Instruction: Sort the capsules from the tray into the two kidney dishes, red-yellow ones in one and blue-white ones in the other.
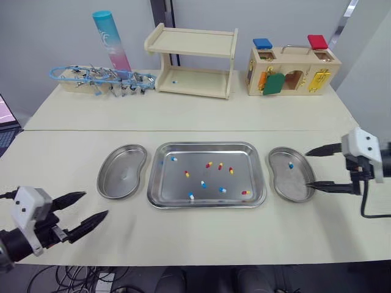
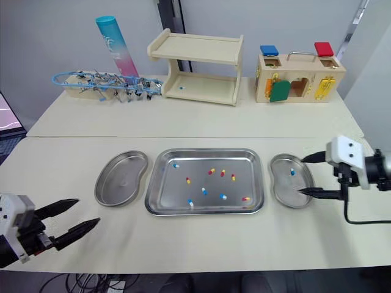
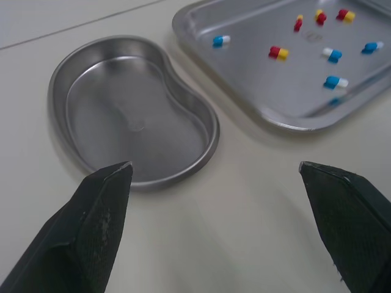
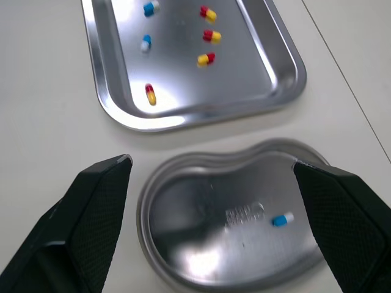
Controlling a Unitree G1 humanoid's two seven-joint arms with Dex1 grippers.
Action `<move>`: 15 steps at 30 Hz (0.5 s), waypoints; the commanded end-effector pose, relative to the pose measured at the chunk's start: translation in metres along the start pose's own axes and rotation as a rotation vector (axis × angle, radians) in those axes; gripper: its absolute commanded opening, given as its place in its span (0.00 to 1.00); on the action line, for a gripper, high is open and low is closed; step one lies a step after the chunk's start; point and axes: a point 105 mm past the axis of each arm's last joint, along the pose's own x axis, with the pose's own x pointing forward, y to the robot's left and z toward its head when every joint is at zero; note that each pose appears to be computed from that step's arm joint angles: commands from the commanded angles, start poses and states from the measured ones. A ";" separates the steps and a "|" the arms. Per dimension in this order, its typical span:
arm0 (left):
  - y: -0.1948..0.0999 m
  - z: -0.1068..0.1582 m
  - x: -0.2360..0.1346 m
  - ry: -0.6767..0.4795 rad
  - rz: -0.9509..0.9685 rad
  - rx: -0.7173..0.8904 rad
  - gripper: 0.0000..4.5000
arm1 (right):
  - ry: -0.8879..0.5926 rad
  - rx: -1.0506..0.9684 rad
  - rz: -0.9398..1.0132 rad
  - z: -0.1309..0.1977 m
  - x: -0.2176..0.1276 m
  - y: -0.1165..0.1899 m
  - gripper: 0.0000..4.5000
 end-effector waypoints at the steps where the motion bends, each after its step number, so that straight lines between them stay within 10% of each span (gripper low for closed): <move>1: -0.017 0.014 0.012 -0.070 -0.015 0.031 1.00 | -0.070 -0.028 0.011 0.033 0.024 0.002 0.99; 15: -0.036 0.021 0.020 -0.178 -0.043 0.011 1.00 | -0.273 0.089 0.027 0.085 0.135 0.022 0.91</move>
